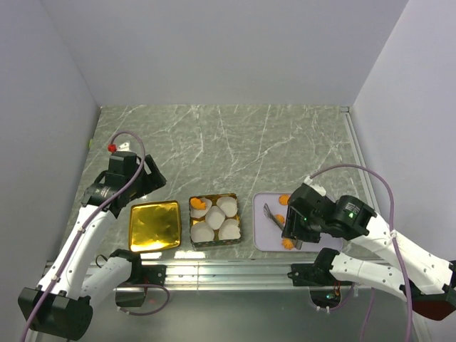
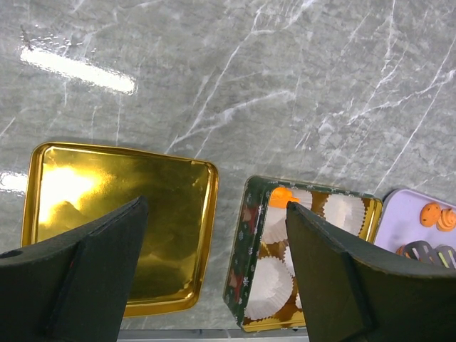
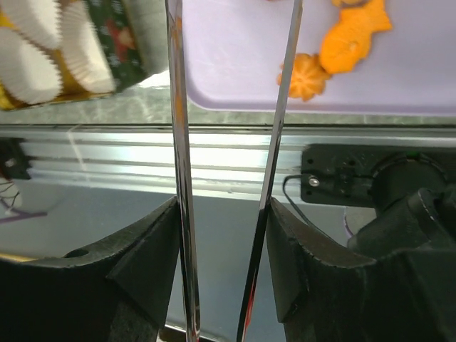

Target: Pack the cookies

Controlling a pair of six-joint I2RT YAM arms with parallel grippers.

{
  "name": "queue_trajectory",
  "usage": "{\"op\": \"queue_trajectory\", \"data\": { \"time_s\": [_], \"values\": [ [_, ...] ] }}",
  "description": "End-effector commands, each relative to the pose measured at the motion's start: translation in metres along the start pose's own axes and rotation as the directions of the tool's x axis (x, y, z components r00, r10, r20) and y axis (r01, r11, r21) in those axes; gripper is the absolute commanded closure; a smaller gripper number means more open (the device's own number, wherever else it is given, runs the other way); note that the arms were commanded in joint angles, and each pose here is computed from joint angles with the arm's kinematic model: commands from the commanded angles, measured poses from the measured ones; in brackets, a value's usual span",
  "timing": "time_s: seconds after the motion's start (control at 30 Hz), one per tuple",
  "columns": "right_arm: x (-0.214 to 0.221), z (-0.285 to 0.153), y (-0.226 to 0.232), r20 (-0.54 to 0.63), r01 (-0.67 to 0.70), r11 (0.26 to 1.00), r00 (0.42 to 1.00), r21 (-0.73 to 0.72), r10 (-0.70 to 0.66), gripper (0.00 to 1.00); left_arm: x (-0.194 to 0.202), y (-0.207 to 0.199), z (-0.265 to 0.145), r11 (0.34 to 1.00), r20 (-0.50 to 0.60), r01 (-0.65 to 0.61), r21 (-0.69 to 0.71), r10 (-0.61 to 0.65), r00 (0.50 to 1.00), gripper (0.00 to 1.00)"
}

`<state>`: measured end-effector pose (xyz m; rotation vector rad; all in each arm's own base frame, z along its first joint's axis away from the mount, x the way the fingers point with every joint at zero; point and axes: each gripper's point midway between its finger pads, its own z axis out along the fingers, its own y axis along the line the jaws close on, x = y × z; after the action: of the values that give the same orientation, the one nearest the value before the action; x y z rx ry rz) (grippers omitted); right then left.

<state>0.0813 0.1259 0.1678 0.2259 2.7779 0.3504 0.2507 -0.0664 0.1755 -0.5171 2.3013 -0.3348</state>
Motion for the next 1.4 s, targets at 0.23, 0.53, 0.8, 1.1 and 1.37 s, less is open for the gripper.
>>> {"op": "queue_trajectory", "data": {
  "time_s": [0.23,0.53,0.8,1.1,1.37],
  "values": [
    [0.006,0.014,-0.018,0.008,-0.044,0.997,0.999,0.064,0.044,0.43,0.001,-0.013,-0.001,0.999,0.006,-0.027,0.035,0.027,1.000,0.16],
    [0.006,0.017,-0.007,-0.009,-0.032,0.999,0.999,0.028,0.032,0.46,0.006,-0.016,-0.003,0.999,0.005,-0.038,0.031,0.038,0.999,0.17],
    [0.013,0.017,-0.006,-0.040,-0.043,0.999,0.998,0.007,0.043,0.56,0.005,-0.017,-0.005,0.999,0.013,-0.037,0.030,0.037,0.999,0.17],
    [0.021,0.014,-0.003,-0.087,-0.031,0.999,0.996,-0.008,0.030,0.52,0.005,-0.018,-0.007,0.999,0.020,-0.041,0.036,0.040,0.999,0.17],
    [0.023,0.014,0.000,-0.105,-0.019,1.000,0.994,-0.011,0.018,0.59,0.003,-0.018,-0.009,0.998,0.031,-0.038,0.042,0.037,0.999,0.17]
  ]
}}
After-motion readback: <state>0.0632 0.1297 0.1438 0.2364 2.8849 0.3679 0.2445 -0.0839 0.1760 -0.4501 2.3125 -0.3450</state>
